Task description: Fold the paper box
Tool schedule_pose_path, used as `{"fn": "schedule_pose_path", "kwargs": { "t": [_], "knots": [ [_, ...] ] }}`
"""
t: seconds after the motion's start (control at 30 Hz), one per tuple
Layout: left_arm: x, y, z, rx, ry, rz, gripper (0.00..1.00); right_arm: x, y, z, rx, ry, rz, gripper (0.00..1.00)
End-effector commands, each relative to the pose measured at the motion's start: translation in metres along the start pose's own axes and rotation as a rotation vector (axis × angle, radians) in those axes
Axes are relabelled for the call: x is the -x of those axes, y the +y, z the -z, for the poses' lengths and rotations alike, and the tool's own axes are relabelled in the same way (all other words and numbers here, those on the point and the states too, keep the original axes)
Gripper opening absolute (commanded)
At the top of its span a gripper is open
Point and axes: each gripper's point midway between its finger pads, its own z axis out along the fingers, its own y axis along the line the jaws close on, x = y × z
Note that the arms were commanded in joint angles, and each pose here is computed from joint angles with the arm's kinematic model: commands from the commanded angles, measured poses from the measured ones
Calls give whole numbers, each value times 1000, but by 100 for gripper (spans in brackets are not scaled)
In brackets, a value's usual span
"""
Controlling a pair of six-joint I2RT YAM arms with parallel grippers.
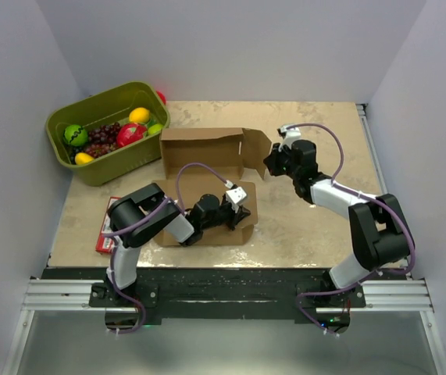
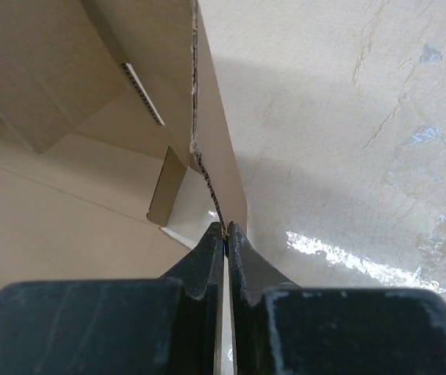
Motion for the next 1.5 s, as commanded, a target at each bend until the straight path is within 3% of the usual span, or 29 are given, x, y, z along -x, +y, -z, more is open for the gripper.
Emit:
{"fn": "schedule_pose_path", "kwargs": {
  "t": [0.0,0.37,0.53,0.87,0.9,1.03,1.13,1.47],
  "knots": [
    [-95,4,28,7,277,101,0,26,15,14,43,-71,24,3],
    [-107,6,25,-5,300,114,0,-2,41,40,-14,21,0,0],
    [-107,7,21,-7,298,110,0,-33,56,40,-27,81,-26,0],
    [-70,-2,12,-67,219,91,0,-71,39,36,-163,135,-37,0],
    [-65,-3,13,-67,216,90,3,-71,38,36,-170,138,-35,0],
    [-30,-6,17,-70,155,75,36,-68,35,39,-191,139,-24,0],
    [-8,-11,22,-85,119,64,48,-64,34,39,-198,138,-16,0],
    [64,-33,52,-145,17,5,62,-61,36,37,-193,148,0,0]
  ]
}}
